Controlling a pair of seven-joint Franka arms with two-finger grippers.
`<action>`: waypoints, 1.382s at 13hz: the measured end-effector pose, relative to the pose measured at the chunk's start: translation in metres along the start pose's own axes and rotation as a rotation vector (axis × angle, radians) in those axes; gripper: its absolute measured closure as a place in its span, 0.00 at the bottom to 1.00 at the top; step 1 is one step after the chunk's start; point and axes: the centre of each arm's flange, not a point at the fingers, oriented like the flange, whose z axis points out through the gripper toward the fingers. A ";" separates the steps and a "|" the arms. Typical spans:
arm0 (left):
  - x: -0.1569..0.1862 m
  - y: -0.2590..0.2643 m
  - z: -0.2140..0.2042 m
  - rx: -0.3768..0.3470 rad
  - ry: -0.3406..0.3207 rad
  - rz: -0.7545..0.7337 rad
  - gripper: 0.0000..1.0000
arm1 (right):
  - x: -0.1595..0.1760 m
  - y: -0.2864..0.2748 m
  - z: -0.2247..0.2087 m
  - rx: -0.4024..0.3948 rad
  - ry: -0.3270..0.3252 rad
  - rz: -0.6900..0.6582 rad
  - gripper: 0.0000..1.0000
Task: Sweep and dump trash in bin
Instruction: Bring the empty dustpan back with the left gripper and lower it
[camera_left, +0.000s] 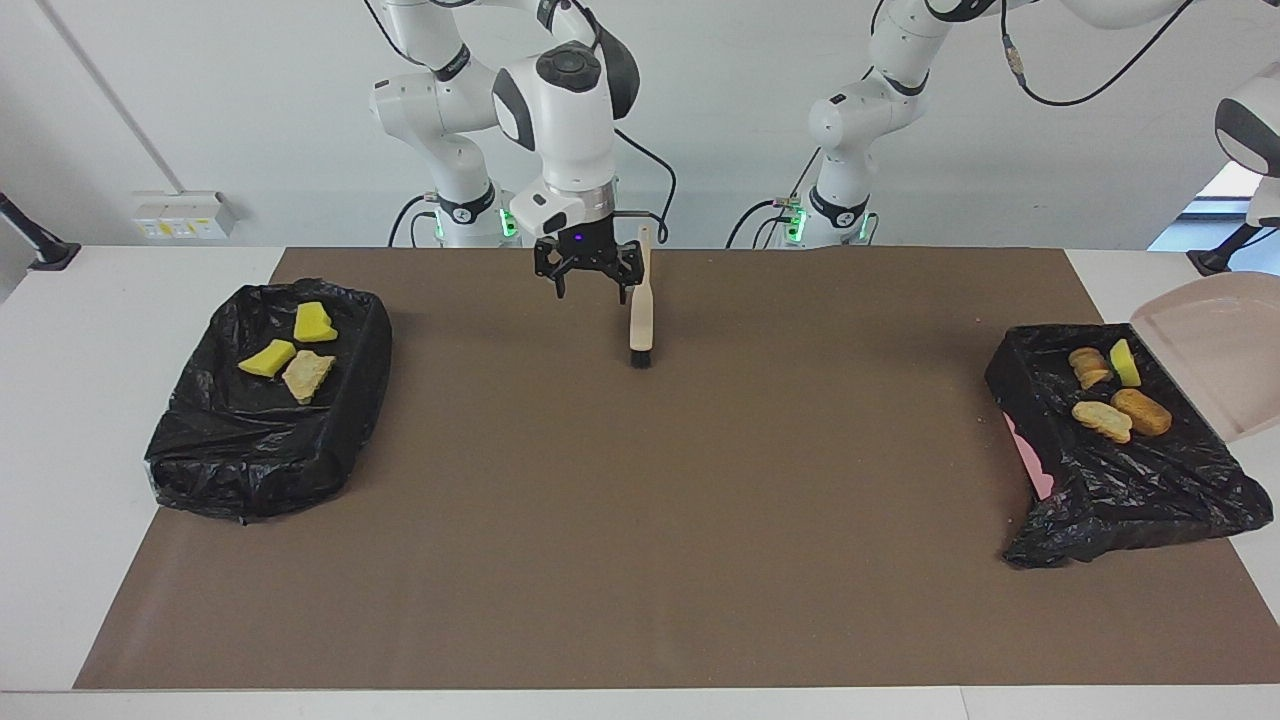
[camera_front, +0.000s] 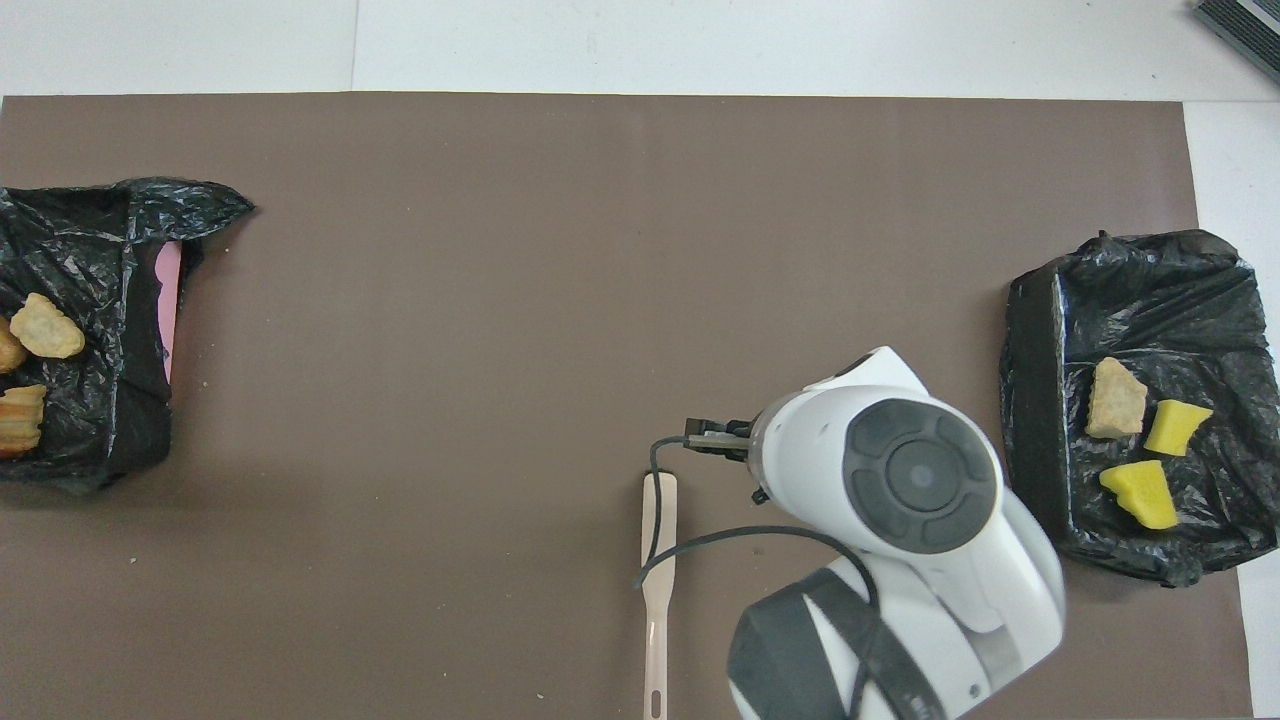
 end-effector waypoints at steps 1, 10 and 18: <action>0.011 0.002 -0.001 -0.027 0.067 -0.060 0.67 | 0.016 0.019 -0.014 -0.006 -0.002 -0.026 0.00; 0.224 0.027 -0.062 -0.218 0.371 -0.544 0.67 | 0.106 0.210 -0.114 -0.006 0.013 -0.041 0.00; 0.461 0.089 -0.178 -0.393 0.455 -1.013 0.67 | 0.087 0.266 -0.188 -0.004 -0.003 -0.036 0.00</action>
